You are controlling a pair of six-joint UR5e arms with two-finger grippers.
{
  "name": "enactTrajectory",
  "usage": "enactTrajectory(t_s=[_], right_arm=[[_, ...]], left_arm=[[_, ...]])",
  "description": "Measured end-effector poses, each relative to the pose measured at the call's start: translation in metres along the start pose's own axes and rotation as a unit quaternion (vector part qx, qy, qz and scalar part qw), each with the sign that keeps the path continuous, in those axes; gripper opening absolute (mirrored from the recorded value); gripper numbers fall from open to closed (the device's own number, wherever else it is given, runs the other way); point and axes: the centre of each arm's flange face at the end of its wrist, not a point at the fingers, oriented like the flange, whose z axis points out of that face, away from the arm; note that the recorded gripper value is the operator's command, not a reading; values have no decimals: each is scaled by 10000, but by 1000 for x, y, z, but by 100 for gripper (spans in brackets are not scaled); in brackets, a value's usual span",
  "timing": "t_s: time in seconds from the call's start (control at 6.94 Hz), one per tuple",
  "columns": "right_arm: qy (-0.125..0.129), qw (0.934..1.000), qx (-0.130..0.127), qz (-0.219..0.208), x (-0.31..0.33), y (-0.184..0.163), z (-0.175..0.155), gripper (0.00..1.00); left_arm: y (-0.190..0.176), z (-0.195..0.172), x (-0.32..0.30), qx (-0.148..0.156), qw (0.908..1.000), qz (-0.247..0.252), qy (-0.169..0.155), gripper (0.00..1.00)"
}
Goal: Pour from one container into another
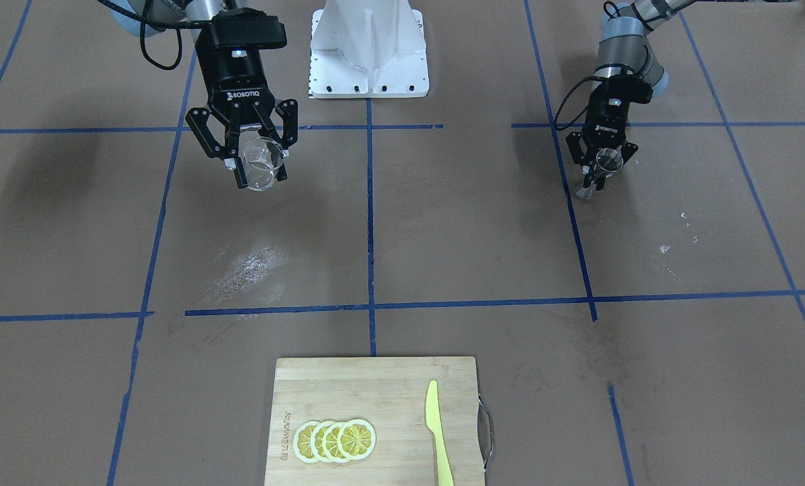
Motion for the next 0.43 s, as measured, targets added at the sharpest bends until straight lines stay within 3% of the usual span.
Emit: enactTrajectory(t_s=[0.43], right_arm=[[1, 10000, -1, -1, 0, 0, 0, 0]], left_arm=[[6, -1, 0, -36, 10000, 36, 8, 12]])
